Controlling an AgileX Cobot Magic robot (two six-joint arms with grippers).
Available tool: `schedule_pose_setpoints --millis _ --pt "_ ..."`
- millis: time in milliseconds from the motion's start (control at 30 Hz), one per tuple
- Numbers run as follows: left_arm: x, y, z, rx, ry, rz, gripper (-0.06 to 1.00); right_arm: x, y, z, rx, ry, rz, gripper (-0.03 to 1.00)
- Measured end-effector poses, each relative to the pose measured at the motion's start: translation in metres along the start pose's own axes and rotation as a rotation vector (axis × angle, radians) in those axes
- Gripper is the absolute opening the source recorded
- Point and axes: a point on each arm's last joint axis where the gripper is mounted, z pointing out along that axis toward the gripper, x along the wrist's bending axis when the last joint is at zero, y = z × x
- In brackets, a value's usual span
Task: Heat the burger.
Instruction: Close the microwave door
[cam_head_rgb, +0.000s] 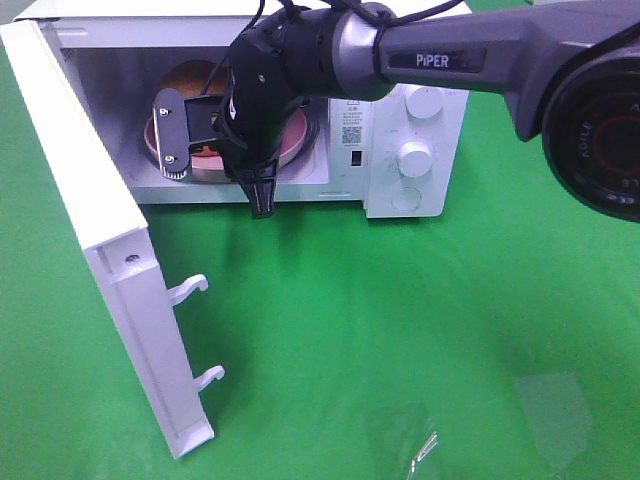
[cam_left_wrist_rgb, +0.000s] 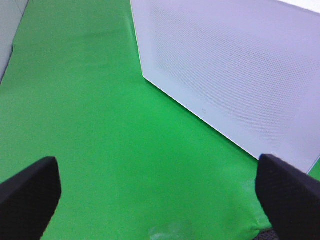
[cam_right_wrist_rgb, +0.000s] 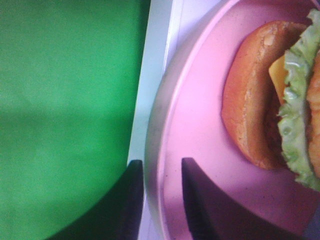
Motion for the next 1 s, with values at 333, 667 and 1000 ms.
schedule_pose_setpoints --millis 333,667,1000 --pt "0.0 0.0 0.0 0.0 0.0 0.0 0.98 0.0 0.0 0.0 0.001 0.0 0.03 0.39" --pt "0.0 0.0 0.0 0.0 0.0 0.0 0.98 -0.009 0.001 -0.013 -0.008 -0.025 0.071 0.4" --pt "0.0 0.0 0.0 0.0 0.0 0.0 0.98 -0.006 -0.002 -0.03 -0.004 -0.012 0.081 0.58"
